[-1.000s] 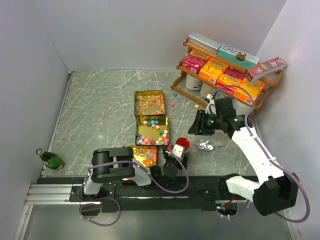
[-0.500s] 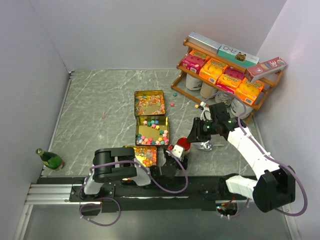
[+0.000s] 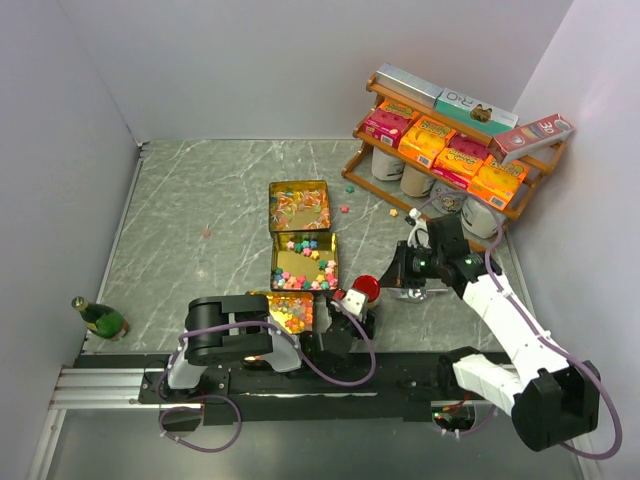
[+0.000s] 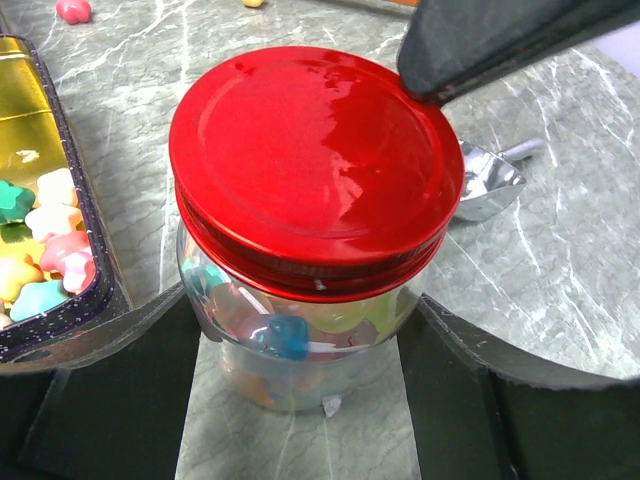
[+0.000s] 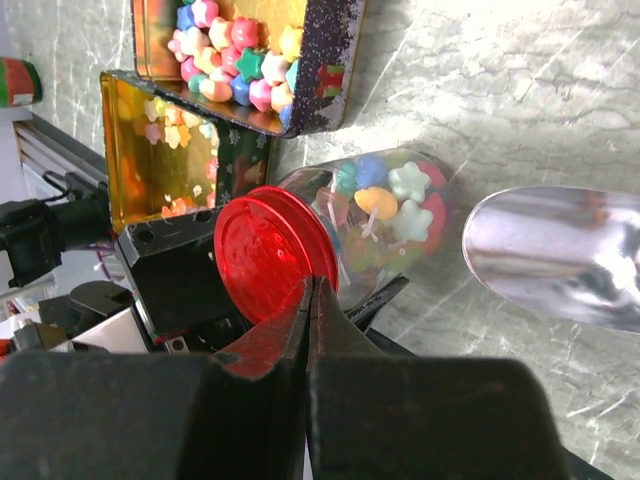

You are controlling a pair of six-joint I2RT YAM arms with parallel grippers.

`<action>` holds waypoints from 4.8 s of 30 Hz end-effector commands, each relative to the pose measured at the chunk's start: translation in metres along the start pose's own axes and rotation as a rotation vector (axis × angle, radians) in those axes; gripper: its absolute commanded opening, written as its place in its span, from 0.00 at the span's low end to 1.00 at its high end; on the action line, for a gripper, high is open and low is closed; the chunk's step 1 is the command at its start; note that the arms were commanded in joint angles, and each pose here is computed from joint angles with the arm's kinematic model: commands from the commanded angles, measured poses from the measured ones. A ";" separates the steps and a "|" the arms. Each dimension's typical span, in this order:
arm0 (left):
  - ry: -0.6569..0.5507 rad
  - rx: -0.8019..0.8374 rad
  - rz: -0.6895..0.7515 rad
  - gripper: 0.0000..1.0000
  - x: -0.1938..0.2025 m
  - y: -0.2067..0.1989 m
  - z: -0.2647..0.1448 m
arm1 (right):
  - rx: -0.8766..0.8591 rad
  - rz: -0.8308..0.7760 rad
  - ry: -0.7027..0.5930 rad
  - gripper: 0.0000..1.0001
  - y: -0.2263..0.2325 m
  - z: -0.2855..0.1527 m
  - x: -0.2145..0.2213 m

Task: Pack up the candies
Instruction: Screw the bottle lid onto the packing bottle.

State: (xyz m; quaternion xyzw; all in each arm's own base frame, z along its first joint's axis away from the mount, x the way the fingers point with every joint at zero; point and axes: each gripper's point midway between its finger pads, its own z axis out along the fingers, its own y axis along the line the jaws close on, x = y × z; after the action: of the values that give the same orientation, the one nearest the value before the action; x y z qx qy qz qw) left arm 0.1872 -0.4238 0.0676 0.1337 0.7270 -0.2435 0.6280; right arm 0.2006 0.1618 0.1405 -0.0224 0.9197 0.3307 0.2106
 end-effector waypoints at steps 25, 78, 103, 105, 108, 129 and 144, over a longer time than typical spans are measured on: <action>0.163 0.135 0.197 0.58 0.051 -0.008 -0.026 | 0.068 0.036 0.000 0.39 0.016 -0.010 -0.037; 0.253 0.060 0.249 0.57 0.079 0.017 -0.034 | 0.154 0.125 -0.069 0.16 -0.003 -0.064 0.029; 0.278 0.074 0.254 0.57 0.089 0.015 -0.039 | -0.092 0.008 0.042 0.40 0.006 0.005 -0.001; 0.282 0.071 0.254 0.57 0.091 0.017 -0.039 | -0.101 0.021 0.058 0.37 0.006 0.006 0.004; 0.284 0.064 0.250 0.57 0.093 0.017 -0.039 | -0.095 0.041 0.081 0.29 0.003 0.006 0.013; 0.332 0.022 0.257 0.57 0.110 0.030 -0.030 | -0.108 0.218 0.276 0.00 0.000 -0.018 0.101; 0.340 0.024 0.287 0.58 0.109 0.035 -0.034 | 0.014 0.259 0.117 0.20 0.008 -0.042 0.064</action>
State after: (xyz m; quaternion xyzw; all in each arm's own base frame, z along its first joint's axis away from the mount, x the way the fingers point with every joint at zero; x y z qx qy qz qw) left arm 0.1706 -0.4362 0.0608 0.1704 0.7315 -0.2401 0.6150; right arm 0.1318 0.1495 0.1322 0.0380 0.9212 0.3599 0.1429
